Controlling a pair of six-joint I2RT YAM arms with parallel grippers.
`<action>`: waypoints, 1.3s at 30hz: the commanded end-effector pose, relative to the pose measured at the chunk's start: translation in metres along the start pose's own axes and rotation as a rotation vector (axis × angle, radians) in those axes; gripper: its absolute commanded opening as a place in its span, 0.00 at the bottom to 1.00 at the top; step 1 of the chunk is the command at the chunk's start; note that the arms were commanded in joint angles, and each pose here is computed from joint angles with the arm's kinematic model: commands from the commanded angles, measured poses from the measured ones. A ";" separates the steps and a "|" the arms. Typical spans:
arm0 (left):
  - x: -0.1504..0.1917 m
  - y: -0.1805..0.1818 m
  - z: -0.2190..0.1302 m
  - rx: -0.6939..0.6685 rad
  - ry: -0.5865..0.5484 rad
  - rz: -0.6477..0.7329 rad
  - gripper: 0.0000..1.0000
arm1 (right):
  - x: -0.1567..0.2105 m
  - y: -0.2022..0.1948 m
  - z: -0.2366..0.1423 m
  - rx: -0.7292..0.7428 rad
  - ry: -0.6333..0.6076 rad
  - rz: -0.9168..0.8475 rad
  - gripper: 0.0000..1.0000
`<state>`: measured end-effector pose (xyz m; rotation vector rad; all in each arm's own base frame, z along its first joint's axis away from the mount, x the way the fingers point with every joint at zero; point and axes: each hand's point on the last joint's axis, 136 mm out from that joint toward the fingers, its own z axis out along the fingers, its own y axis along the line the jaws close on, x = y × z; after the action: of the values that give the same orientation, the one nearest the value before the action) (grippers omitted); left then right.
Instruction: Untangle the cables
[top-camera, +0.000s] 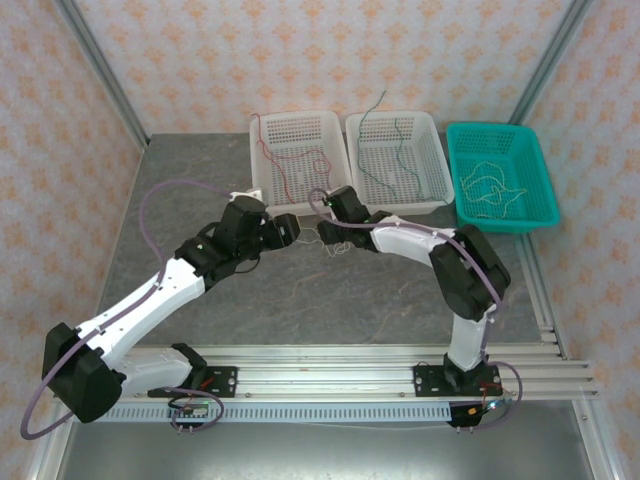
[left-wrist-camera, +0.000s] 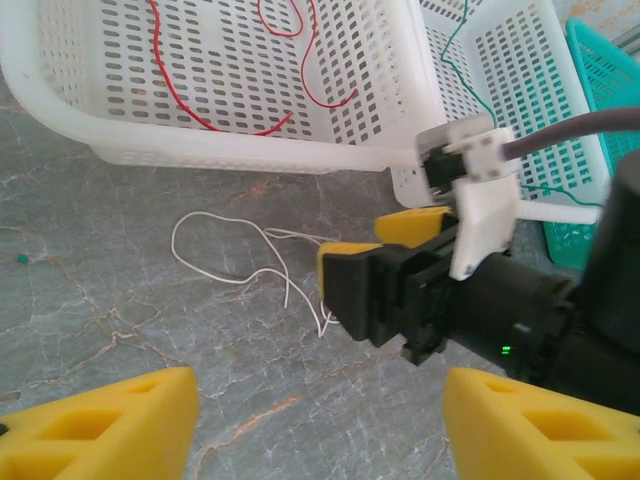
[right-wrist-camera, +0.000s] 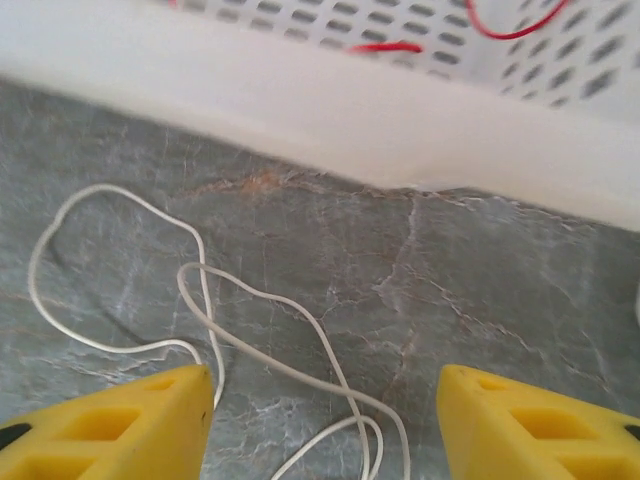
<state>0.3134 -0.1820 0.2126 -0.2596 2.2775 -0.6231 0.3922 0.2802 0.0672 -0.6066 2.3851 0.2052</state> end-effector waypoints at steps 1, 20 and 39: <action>-0.006 0.001 -0.006 -0.010 -0.037 0.013 0.66 | -0.010 0.010 0.010 -0.046 -0.030 -0.135 0.62; -0.001 0.001 0.002 -0.012 -0.014 0.003 0.66 | -0.018 0.027 -0.062 -0.201 -0.234 -0.050 0.00; 0.005 -0.048 0.013 0.304 -0.087 0.387 0.72 | -0.073 0.052 -0.190 -0.679 -0.332 0.140 0.00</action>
<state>0.3205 -0.2082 0.1836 0.0089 2.2691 -0.6540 0.3336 0.2842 0.2162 -0.5516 2.0584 0.9183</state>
